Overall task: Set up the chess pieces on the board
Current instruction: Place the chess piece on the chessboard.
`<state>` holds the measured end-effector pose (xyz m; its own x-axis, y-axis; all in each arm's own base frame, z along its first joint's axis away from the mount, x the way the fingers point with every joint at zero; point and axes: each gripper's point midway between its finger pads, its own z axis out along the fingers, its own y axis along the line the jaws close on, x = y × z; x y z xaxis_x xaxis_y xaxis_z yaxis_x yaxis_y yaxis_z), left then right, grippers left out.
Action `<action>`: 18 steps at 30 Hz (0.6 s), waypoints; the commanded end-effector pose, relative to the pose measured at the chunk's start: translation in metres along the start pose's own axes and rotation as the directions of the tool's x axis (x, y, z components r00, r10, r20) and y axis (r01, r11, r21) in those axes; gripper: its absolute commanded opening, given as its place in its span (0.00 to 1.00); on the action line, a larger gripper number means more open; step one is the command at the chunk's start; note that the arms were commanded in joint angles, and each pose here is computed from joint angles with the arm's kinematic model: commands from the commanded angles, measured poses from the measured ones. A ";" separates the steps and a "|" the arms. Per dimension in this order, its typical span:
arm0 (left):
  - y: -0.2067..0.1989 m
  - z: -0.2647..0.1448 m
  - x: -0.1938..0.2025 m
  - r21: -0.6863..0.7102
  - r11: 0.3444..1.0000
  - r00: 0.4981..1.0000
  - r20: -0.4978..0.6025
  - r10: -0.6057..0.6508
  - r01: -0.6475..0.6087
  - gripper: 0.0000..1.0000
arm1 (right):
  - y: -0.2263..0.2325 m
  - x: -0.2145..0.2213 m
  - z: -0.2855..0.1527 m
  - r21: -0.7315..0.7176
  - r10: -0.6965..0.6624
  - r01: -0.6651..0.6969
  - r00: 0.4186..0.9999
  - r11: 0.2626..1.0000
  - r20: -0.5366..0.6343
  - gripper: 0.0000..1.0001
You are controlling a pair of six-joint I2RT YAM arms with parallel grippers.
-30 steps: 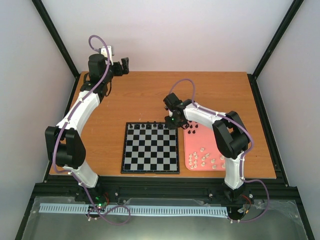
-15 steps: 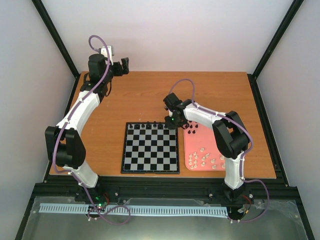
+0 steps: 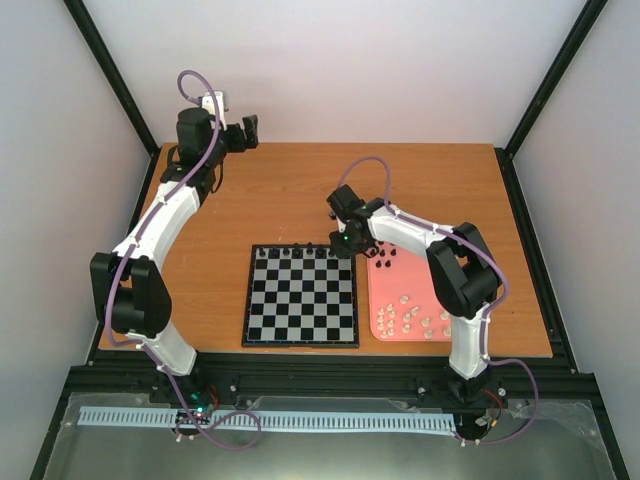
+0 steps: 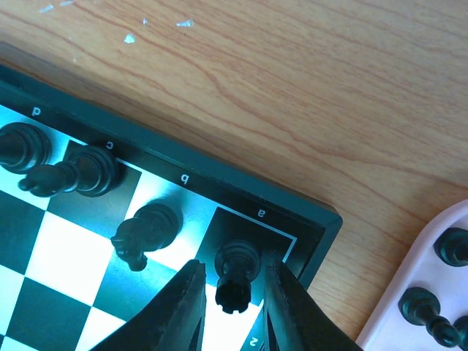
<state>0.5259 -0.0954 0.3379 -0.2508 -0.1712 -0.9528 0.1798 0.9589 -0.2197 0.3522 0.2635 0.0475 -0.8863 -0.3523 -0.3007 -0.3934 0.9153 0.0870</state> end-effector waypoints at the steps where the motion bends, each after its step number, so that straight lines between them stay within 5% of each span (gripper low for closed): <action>1: -0.006 -0.001 -0.020 0.007 1.000 0.999 0.038 0.030 -0.030 1.00 | -0.002 -0.014 -0.027 0.008 -0.009 0.008 0.997 1.000 0.074 0.27; 9: -0.007 -0.003 -0.021 0.009 0.999 0.999 0.040 0.030 -0.030 1.00 | -0.004 -0.023 -0.056 0.021 -0.010 0.007 0.990 1.000 0.137 0.32; 18: -0.007 -0.004 -0.022 0.007 0.999 0.999 0.042 0.032 -0.032 1.00 | -0.047 -0.018 -0.093 0.257 -0.031 -0.013 0.985 0.966 0.169 0.46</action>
<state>0.5258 -0.0958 0.3378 -0.2503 -0.1655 -0.9539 0.1819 0.9597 -0.2142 0.3600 0.2376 0.1146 -0.8341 -0.3434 -0.4317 -0.3678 0.9295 -0.0289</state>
